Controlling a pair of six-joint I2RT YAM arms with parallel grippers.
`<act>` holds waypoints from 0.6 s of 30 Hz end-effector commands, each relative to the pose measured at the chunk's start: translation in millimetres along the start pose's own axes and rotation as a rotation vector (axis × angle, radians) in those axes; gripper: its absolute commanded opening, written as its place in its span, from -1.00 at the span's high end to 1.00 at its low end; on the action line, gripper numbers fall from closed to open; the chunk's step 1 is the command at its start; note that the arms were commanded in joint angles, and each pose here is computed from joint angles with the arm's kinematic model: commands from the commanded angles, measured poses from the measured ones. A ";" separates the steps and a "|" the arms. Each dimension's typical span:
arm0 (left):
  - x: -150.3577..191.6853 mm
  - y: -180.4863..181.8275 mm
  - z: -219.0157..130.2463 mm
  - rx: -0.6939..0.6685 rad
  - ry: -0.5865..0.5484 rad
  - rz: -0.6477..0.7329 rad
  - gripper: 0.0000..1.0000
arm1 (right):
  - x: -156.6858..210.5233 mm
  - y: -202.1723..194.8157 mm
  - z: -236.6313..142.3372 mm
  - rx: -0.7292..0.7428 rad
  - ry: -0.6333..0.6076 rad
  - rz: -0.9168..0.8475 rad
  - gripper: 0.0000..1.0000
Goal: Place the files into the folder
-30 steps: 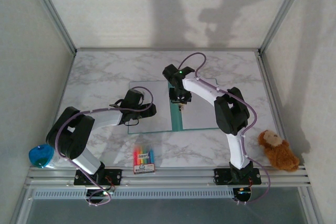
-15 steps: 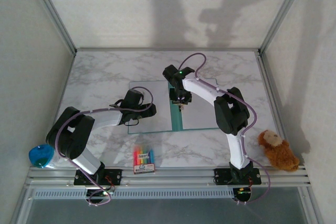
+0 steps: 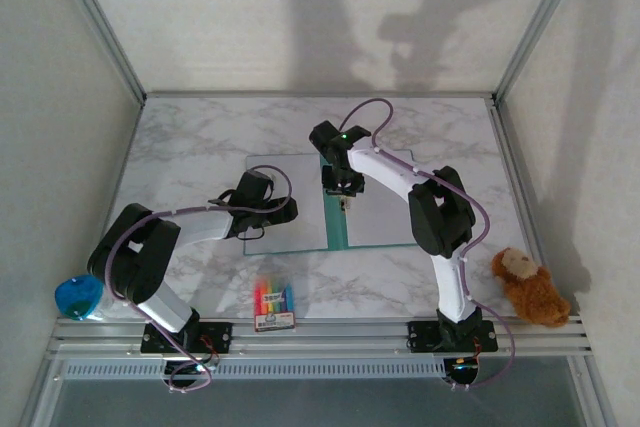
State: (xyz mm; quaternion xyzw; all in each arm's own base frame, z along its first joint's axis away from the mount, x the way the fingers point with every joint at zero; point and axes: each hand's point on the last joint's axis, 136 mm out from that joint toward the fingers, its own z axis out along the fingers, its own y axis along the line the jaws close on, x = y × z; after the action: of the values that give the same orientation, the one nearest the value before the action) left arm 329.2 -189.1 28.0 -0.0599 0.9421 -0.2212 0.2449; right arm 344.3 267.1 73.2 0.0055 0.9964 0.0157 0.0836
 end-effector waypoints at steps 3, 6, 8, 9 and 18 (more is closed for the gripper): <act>42.9 33.8 8.5 -0.111 0.125 -0.028 -0.46 | -2.8 1.0 -11.7 0.008 -0.022 0.002 0.58; 43.3 33.8 8.8 -0.111 0.125 -0.027 -0.46 | -2.1 -0.4 -10.6 0.016 -0.021 0.001 0.63; 43.5 34.3 9.2 -0.112 0.127 -0.029 -0.46 | -2.1 -1.1 -10.8 0.018 -0.021 0.001 0.65; 43.2 33.7 9.5 -0.110 0.126 -0.028 -0.46 | -2.3 -1.3 -11.7 0.018 -0.023 0.001 0.67; 44.0 33.8 9.8 -0.112 0.130 -0.026 -0.46 | 1.3 -1.4 -9.2 0.016 -0.011 -0.002 0.71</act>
State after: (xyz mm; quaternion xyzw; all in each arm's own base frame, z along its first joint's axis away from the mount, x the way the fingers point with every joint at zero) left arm 329.0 -189.0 27.7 -0.0597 0.9420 -0.2212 0.2451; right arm 343.6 266.5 73.2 0.0062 0.9965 0.0147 0.0823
